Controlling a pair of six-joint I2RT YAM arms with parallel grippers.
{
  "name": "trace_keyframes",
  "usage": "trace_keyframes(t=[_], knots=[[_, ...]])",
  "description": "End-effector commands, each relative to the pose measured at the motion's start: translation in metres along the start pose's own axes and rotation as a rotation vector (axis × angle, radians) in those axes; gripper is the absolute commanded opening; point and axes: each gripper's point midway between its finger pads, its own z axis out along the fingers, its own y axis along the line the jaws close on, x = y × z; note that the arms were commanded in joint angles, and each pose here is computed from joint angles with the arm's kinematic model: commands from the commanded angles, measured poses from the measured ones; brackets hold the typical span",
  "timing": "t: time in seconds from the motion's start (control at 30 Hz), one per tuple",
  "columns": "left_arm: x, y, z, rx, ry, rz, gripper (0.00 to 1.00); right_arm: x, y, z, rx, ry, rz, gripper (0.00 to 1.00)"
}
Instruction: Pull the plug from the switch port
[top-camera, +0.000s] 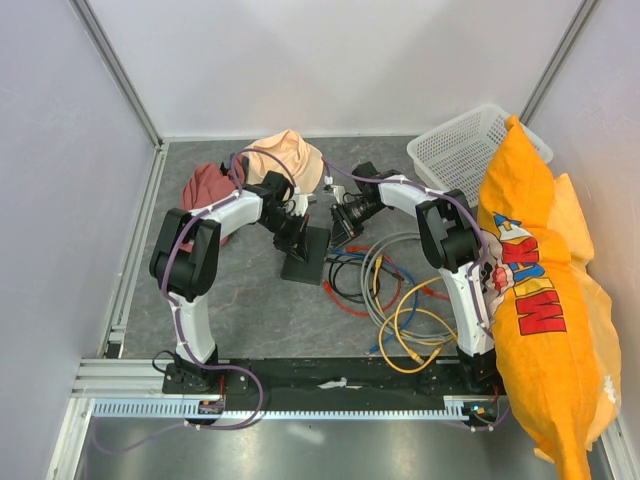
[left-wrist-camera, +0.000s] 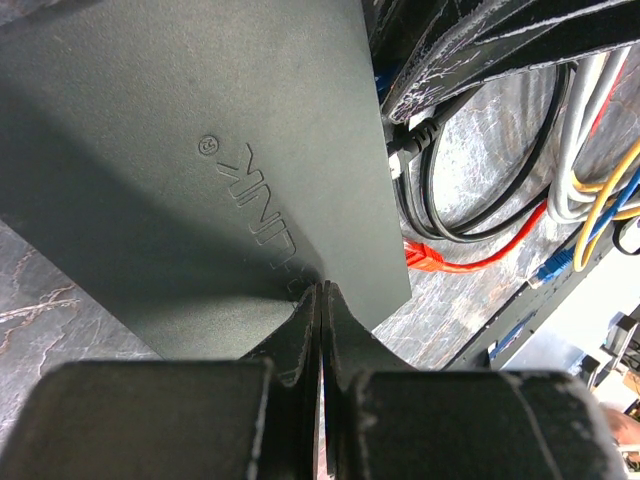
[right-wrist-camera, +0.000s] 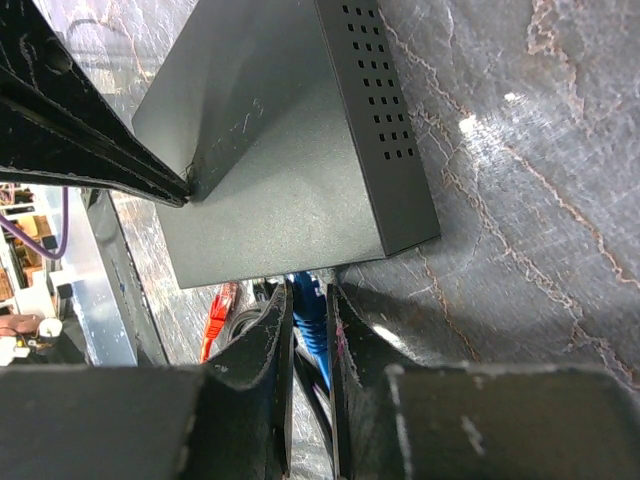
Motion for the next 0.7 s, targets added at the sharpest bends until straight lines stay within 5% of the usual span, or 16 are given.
trace_keyframes(t=[0.0,0.67], knots=[[-0.016,0.029,0.013,-0.102,-0.033,0.064,0.02,0.039,-0.028,0.001,0.147,0.129,0.025,0.00],[-0.015,0.032,0.016,-0.105,-0.026,0.056,0.02,0.057,-0.041,-0.013,0.256,0.189,0.015,0.00]])
